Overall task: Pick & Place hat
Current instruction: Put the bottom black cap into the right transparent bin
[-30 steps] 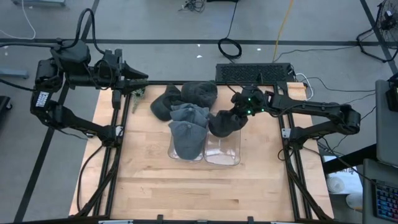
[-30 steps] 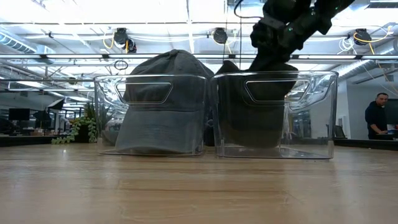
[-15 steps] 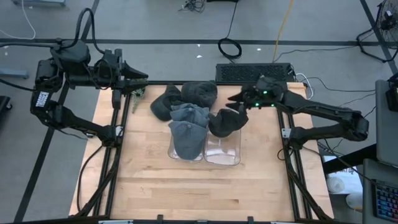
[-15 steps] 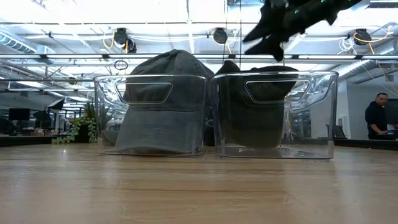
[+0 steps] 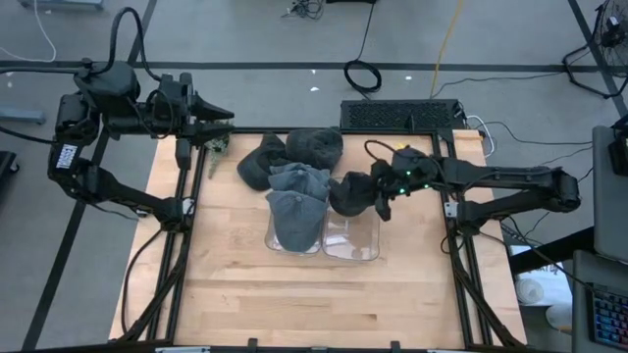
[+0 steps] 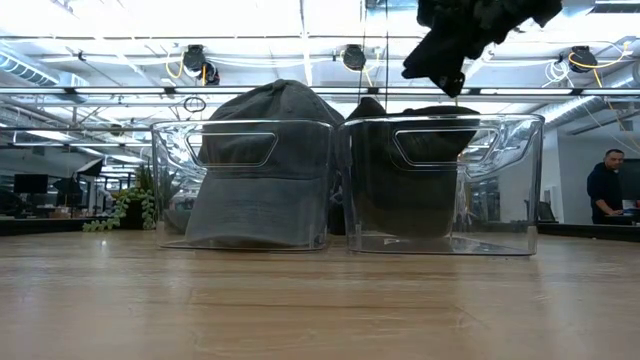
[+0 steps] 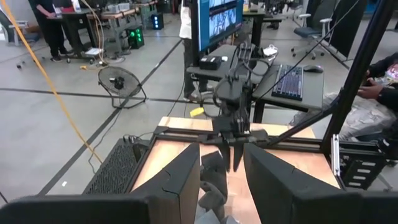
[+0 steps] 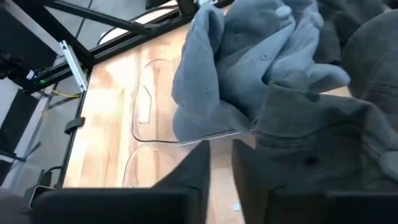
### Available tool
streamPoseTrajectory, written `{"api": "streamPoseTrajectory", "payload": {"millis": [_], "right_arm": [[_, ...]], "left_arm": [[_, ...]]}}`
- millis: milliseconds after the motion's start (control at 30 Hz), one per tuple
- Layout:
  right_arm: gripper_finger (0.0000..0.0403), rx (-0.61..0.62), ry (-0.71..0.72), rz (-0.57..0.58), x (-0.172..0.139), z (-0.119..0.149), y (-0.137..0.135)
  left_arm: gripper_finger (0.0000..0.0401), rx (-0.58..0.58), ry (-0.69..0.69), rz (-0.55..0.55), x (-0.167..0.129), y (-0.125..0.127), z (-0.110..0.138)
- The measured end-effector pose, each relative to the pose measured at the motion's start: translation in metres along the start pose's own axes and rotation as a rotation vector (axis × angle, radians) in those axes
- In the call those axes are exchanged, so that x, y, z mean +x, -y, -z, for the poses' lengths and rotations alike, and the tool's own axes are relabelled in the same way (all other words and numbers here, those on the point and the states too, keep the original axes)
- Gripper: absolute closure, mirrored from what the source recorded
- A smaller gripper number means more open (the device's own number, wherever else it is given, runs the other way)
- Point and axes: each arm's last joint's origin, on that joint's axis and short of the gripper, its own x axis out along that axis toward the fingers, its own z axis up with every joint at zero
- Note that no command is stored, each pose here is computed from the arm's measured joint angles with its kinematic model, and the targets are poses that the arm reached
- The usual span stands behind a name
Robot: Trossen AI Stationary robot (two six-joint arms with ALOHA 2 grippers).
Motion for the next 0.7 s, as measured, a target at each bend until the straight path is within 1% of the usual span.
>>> {"api": "streamPoseTrajectory", "payload": {"millis": [100, 133, 300, 433, 567, 700], "right_arm": [[0.0386, -0.006, -0.019, -0.01, 0.014, 0.001, 0.0], [0.0394, -0.006, -0.027, -0.012, 0.018, 0.002, 0.0], [0.0396, -0.008, -0.084, -0.003, 0.038, 0.008, 0.004], [0.0401, -0.056, -0.13, 0.019, 0.054, 0.014, 0.01], [0.0402, -0.082, -0.201, 0.148, 0.069, 0.024, 0.024], [0.0403, -0.102, -0.26, 0.282, 0.078, 0.032, 0.036]], "left_arm": [[0.027, 0.001, 0.005, 0.0, 0.0, 0.0, -0.001], [0.027, 0.001, 0.005, 0.0, 0.0, 0.0, -0.001], [0.027, -0.004, 0.005, 0.0, 0.0, 0.0, 0.0], [0.027, -0.004, 0.005, 0.0, 0.0, 0.0, 0.0], [0.027, -0.006, 0.004, -0.001, 0.0, 0.0, 0.0], [0.027, -0.007, 0.004, -0.001, 0.0, 0.0, 0.0]]}}
